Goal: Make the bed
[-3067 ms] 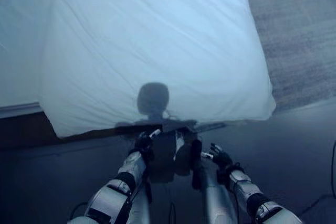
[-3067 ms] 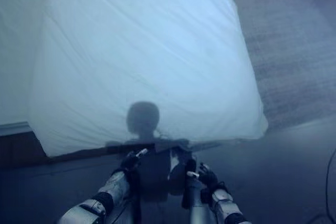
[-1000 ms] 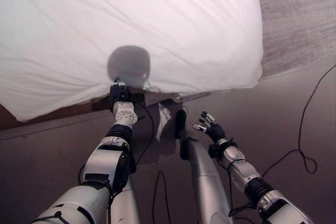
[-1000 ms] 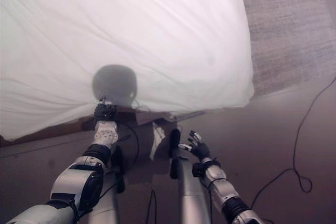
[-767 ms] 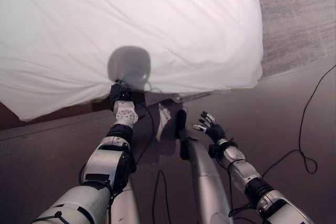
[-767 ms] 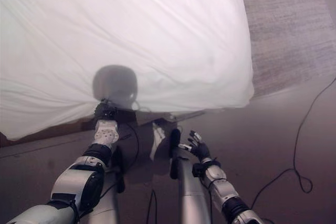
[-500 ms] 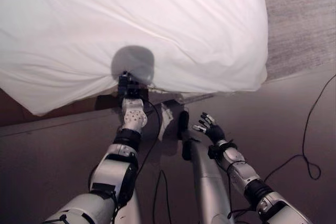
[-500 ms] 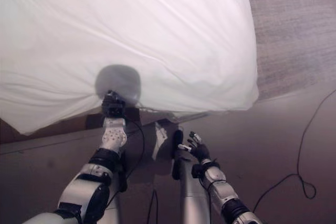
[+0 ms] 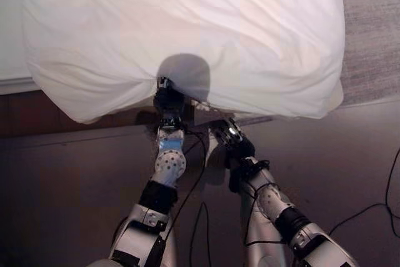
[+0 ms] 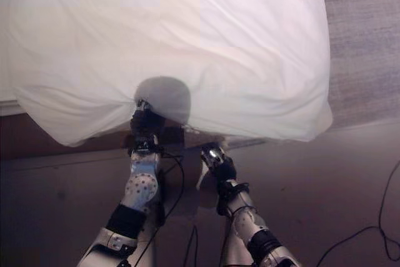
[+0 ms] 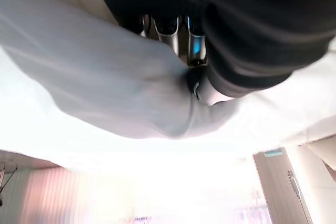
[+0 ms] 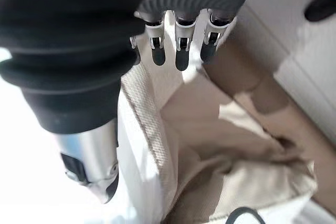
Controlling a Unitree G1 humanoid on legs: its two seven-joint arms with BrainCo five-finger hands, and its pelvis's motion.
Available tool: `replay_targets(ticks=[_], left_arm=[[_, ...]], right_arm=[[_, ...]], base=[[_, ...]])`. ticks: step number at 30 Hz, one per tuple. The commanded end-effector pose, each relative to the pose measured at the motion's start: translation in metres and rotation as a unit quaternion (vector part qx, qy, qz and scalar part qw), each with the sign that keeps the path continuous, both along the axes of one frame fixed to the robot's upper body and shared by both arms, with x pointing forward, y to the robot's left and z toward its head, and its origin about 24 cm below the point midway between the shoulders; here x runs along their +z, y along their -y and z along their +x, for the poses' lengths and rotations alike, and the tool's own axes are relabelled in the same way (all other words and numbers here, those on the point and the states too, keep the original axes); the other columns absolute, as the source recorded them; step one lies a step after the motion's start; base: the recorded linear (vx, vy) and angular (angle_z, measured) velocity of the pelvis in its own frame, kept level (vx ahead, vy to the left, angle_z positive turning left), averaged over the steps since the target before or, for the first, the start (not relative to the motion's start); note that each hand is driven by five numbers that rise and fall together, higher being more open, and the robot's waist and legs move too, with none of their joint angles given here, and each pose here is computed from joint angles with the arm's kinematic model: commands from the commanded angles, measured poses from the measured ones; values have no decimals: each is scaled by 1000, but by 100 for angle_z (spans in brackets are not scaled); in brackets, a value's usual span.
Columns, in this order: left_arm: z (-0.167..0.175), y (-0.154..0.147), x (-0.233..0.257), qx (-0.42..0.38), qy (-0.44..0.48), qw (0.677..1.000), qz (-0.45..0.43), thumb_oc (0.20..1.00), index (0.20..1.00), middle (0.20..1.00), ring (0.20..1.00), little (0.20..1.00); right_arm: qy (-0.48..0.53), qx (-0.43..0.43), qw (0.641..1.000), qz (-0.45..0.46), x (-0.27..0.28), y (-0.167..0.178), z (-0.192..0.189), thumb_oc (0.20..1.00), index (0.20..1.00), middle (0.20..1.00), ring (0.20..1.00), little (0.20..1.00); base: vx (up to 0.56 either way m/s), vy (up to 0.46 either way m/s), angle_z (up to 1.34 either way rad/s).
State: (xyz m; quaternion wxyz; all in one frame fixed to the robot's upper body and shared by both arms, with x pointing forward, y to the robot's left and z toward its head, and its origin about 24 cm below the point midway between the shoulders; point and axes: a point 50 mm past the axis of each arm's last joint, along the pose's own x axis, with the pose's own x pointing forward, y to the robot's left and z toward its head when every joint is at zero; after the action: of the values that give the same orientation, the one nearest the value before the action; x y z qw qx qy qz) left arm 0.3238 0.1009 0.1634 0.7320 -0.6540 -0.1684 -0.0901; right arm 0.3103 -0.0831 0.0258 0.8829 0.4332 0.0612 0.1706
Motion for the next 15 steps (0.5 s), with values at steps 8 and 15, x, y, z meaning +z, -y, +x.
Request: replay_targets(ticks=[8, 15], left_arm=[[-47, 25, 82, -38, 238, 971, 1, 200, 200, 200, 200, 200], [-61, 19, 102, -8, 279, 960, -7, 200, 200, 200, 200, 200]], right_arm=[[7, 102, 989, 104, 17, -45, -7, 1000, 1000, 1000, 1000, 1000], [32, 90, 984, 151, 40, -46, 5, 1000, 1000, 1000, 1000, 1000]], base=[[-1, 4, 4], [2, 10, 4]])
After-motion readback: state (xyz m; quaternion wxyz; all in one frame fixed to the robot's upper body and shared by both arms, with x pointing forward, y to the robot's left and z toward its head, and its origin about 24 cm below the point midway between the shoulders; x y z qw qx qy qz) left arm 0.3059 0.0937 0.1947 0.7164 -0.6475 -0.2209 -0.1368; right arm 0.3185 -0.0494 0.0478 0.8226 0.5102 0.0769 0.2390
